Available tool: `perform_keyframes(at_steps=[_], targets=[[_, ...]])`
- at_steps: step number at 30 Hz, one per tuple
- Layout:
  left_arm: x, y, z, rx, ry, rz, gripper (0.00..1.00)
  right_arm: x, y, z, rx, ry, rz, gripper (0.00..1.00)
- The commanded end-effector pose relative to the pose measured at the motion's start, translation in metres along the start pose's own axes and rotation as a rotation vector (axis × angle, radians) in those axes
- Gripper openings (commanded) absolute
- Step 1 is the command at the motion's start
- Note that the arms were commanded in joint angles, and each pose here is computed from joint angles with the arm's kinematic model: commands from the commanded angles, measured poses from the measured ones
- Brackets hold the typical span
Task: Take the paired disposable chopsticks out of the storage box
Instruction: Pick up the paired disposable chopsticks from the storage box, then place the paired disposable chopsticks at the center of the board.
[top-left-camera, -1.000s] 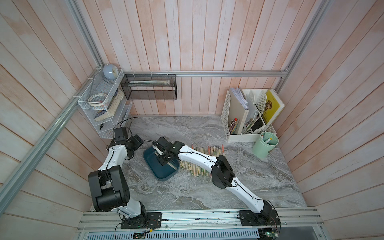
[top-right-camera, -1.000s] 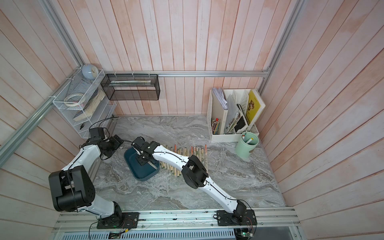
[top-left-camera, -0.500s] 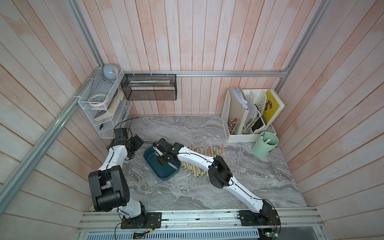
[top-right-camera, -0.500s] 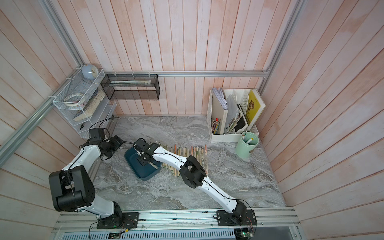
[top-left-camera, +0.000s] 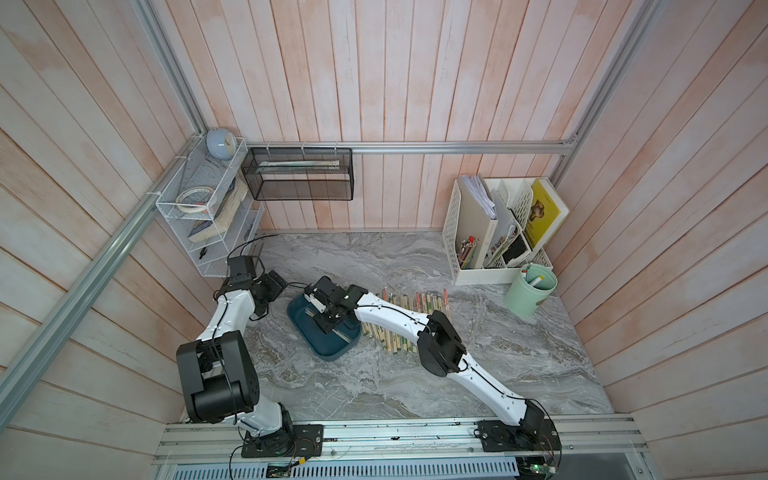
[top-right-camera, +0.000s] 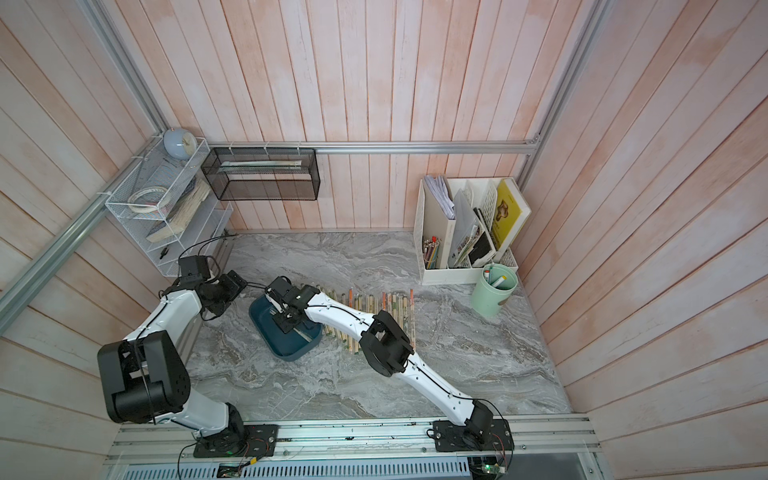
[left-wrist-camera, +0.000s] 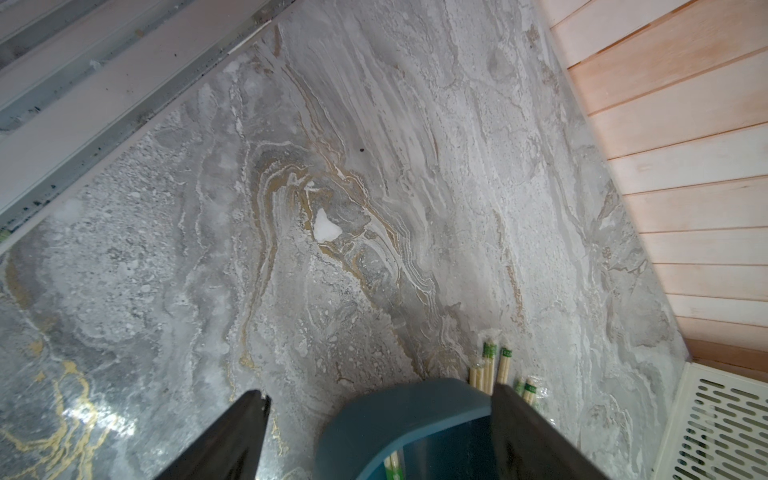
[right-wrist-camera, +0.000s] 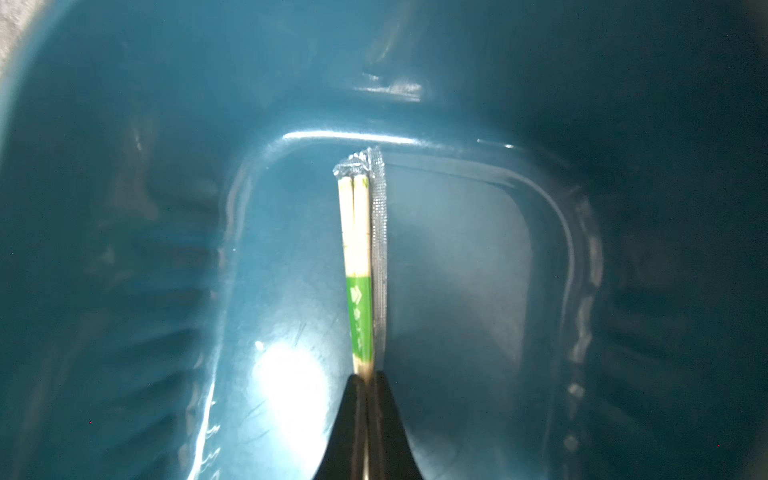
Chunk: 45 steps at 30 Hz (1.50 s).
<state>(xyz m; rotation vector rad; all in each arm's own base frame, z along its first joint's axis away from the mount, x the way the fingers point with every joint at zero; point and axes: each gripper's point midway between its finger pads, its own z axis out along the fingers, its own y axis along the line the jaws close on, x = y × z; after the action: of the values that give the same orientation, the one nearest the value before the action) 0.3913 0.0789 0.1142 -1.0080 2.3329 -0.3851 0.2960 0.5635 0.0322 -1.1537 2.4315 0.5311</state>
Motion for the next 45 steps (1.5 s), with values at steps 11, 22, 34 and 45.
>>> perform_keyframes(at_steps=[11,22,34,45], targets=[[-0.006,-0.003,-0.005,0.009,-0.017,0.023,0.88,-0.022,0.013,-0.064,-0.039,-0.045,0.031,0.0],[-0.013,-0.009,-0.012,0.017,-0.031,0.038,0.87,-0.063,-0.018,-0.136,-0.005,-0.184,0.111,0.0],[-0.002,-0.001,-0.017,-0.012,-0.018,0.072,0.87,0.048,-0.18,-0.203,0.191,-0.228,0.479,0.0],[0.013,0.018,-0.017,-0.062,-0.008,0.061,0.87,0.202,-0.265,-0.212,0.378,-0.126,0.743,0.0]])
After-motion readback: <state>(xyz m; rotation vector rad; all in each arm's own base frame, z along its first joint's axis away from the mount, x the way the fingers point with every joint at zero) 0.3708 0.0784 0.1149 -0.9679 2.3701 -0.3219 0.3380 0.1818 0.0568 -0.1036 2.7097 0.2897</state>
